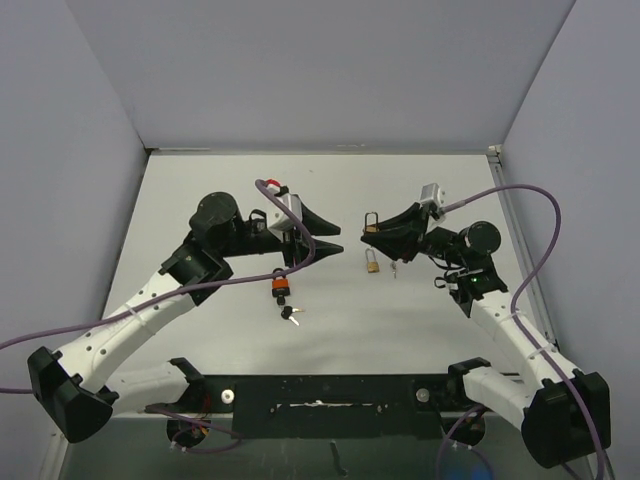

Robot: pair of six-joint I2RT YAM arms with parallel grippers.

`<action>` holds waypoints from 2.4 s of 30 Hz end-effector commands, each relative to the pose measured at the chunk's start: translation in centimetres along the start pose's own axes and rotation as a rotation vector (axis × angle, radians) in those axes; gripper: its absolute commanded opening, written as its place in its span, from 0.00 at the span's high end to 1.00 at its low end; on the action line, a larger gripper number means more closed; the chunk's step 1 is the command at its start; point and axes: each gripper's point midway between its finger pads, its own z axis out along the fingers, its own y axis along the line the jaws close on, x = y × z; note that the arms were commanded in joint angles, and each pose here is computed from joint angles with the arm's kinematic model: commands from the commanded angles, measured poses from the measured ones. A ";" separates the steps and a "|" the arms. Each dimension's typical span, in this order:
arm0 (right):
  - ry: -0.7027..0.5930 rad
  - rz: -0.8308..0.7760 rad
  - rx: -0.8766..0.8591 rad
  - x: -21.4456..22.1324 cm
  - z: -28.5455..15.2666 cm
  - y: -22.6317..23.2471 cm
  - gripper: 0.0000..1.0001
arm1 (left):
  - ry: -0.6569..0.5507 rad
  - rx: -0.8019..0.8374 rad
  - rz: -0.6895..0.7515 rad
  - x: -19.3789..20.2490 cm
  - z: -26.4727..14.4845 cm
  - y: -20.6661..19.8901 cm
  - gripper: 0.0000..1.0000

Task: Lock with the key
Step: Lock the lock.

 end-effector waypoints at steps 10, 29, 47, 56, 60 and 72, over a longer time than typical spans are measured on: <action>-0.059 -0.077 -0.103 -2.5 -0.3 3.2 1.00 | -0.091 -0.032 -0.040 -2.2 1.6 2.5 0.66; -0.035 -0.112 -0.105 -1.2 0.9 4.4 1.00 | -0.180 0.094 -0.036 -4.3 1.8 0.5 0.66; -0.038 -0.121 -0.100 -1.5 1.2 4.6 1.00 | -0.136 0.129 -0.088 -2.4 2.5 0.5 0.77; -0.041 -0.128 -0.088 -1.7 1.2 4.4 1.00 | -0.122 0.147 -0.110 -1.7 2.8 0.4 0.88; -0.042 -0.128 -0.083 -1.7 1.2 4.3 1.00 | -0.122 0.147 -0.108 -1.7 2.8 0.4 0.98; -0.061 -0.135 -0.132 -2.2 1.2 5.2 1.00 | -0.123 0.165 -0.094 -2.2 2.4 -0.1 1.00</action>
